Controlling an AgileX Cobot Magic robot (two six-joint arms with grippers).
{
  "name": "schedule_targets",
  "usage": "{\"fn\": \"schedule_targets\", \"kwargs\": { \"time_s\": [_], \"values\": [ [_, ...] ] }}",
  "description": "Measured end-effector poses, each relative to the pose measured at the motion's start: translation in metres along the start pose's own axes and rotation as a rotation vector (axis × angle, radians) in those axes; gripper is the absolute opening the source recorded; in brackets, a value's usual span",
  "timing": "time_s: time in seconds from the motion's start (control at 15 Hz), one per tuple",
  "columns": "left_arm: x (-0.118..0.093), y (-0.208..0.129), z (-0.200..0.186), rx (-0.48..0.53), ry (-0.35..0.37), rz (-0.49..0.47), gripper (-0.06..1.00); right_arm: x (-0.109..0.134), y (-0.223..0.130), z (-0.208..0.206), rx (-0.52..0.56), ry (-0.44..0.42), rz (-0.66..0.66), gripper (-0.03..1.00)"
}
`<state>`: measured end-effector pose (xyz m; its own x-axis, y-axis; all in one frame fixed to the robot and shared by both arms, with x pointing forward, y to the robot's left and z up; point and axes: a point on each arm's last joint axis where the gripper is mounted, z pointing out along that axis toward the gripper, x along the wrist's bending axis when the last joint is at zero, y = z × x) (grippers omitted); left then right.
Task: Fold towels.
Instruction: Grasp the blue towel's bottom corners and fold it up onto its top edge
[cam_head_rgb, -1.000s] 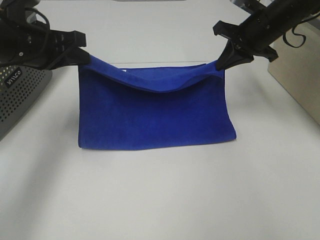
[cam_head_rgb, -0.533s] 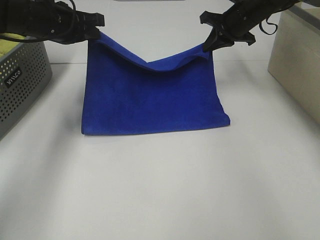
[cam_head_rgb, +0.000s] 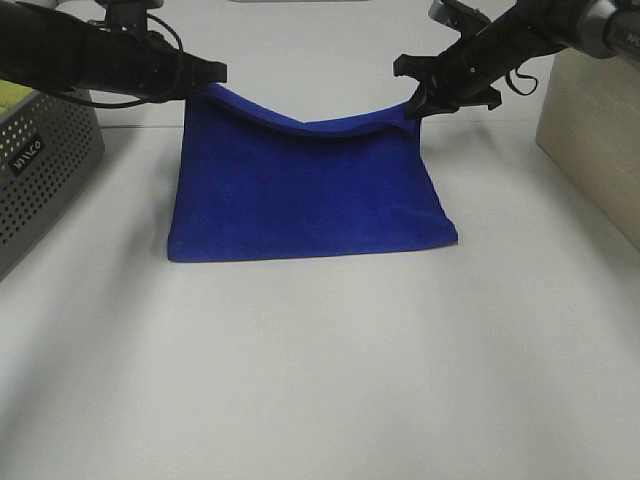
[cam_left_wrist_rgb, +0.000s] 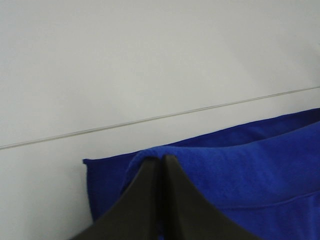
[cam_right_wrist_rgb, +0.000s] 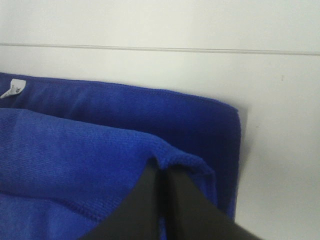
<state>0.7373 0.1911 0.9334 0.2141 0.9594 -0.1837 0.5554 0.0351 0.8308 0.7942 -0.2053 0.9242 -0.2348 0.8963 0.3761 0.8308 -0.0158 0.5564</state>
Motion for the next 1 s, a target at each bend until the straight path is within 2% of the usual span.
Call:
{"fn": "schedule_targets", "kwargs": {
  "time_s": [0.2,0.4,0.47,0.53,0.6,0.73,0.8,0.87,1.0],
  "values": [
    [0.010,-0.020,0.015,0.034,0.065,-0.005,0.00,-0.010,-0.009,0.018,-0.002,-0.016,0.016,0.00],
    [0.013,-0.030,0.022,0.058,0.070,-0.007,0.00,-0.017,-0.016,0.029,0.009,-0.033,0.015,0.01],
    [0.013,-0.033,0.024,0.063,0.072,-0.007,0.01,-0.017,-0.016,0.029,0.009,-0.034,0.014,0.04],
    [0.013,-0.033,0.024,0.063,0.072,-0.007,0.06,-0.017,-0.016,0.029,0.008,-0.034,0.014,0.10],
    [0.013,-0.031,0.024,0.058,0.071,-0.007,0.16,-0.017,-0.016,0.029,0.008,-0.034,0.014,0.21],
    [0.014,-0.029,0.024,0.049,0.084,-0.005,0.46,-0.016,-0.016,0.027,0.023,-0.029,0.015,0.52],
    [0.015,-0.027,0.022,0.044,0.092,0.003,0.58,-0.013,-0.016,0.022,0.047,-0.021,0.008,0.65],
    [0.014,-0.024,0.019,0.038,0.091,0.005,0.65,-0.009,-0.014,0.015,0.073,-0.019,-0.008,0.71],
    [0.010,-0.015,0.004,0.025,0.082,0.009,0.69,0.001,-0.010,-0.005,0.133,-0.013,-0.043,0.76]
  ]
}}
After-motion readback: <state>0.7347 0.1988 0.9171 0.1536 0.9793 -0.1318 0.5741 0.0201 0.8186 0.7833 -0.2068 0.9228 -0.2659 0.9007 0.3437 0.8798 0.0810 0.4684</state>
